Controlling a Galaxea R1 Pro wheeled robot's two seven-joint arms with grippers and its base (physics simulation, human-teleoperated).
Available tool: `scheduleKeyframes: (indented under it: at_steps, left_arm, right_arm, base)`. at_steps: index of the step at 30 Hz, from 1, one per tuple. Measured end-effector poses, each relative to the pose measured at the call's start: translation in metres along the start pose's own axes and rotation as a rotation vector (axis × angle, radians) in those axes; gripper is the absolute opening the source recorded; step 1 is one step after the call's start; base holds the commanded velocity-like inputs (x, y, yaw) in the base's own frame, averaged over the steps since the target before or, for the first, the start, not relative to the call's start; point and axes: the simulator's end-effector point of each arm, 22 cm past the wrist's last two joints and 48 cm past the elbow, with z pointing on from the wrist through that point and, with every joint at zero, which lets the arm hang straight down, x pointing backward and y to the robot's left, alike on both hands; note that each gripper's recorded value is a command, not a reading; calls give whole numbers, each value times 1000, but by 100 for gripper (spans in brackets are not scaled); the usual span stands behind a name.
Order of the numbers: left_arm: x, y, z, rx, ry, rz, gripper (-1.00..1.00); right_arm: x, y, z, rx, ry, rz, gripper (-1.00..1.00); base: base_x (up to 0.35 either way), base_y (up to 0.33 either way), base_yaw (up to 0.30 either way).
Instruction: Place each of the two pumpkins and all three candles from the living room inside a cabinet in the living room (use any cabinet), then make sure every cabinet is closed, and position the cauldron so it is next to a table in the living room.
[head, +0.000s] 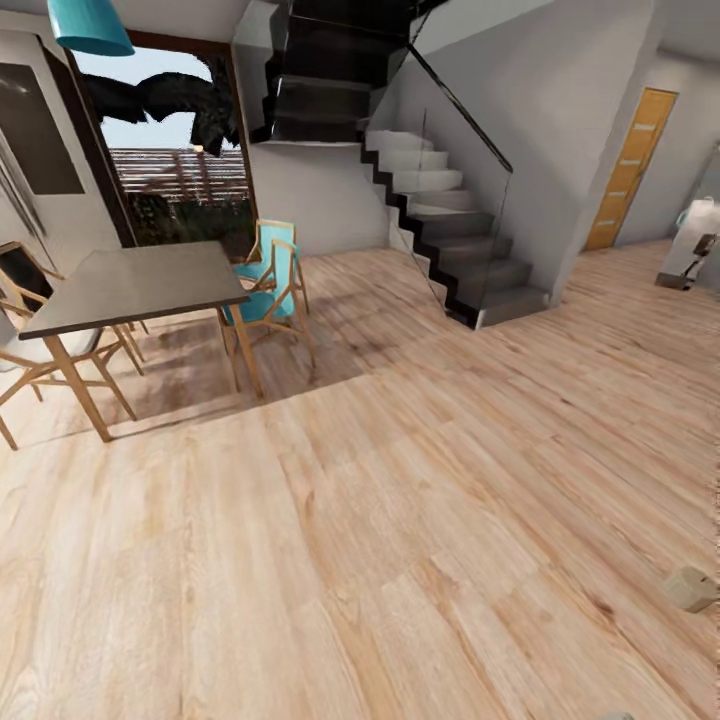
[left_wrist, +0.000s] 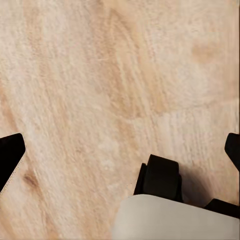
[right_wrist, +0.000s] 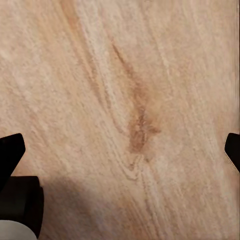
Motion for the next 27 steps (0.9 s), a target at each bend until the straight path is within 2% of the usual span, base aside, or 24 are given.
scheduleKeyframes:
  at_steps: [14,27]
  left_arm:
    - [-4,0,-2,2,-9,-2,100]
    - [-8,0,-4,3,-19,-6,100]
  right_arm:
    - [-4,0,-2,0,-10,2,100]
    - [-8,-1,-3,1,-20,4,100]
  base:
    - [318,-95,-268]
    - [45,-24,-268]
